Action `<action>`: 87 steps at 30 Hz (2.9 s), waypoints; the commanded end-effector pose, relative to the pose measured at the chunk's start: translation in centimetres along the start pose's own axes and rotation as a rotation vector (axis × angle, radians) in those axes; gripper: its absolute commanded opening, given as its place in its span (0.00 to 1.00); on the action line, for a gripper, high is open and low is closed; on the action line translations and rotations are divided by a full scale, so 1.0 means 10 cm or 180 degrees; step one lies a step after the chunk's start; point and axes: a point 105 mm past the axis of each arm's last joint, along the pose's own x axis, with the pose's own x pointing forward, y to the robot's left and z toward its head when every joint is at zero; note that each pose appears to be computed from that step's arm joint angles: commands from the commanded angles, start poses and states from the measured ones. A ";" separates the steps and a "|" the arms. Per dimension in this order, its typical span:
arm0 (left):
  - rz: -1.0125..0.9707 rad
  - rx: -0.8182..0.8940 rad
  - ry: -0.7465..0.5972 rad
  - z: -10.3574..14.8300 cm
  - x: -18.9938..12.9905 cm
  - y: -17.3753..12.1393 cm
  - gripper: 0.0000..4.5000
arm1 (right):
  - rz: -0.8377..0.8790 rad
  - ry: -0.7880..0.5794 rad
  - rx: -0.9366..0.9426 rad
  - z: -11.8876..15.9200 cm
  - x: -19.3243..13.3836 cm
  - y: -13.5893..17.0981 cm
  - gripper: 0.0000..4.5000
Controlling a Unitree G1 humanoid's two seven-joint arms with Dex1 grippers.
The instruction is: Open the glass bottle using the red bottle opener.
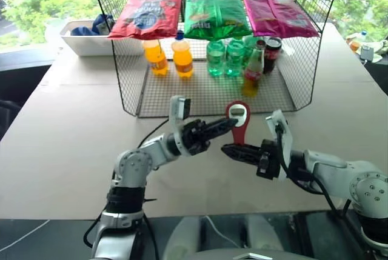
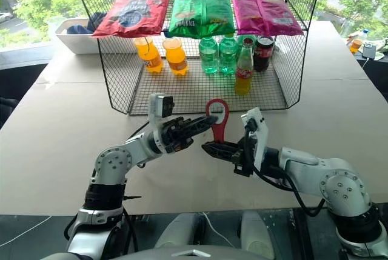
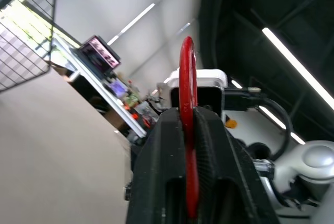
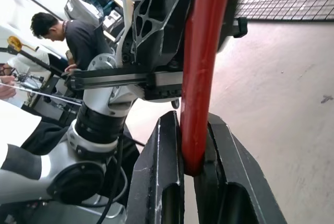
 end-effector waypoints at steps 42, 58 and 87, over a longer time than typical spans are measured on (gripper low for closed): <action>0.1959 0.3612 0.0105 0.32 1.24 1.17 0.99 | -0.2311 -0.1877 -0.1546 0.97 -0.86 -0.62 0.00; 0.2451 0.3358 0.0140 0.33 1.57 1.18 0.99 | -0.2448 -0.1921 -0.1557 0.93 -0.96 -0.61 0.00; 0.2068 0.3201 0.0430 0.06 1.94 1.01 0.99 | -0.2452 -0.2004 -0.1483 0.87 -0.85 -0.59 0.00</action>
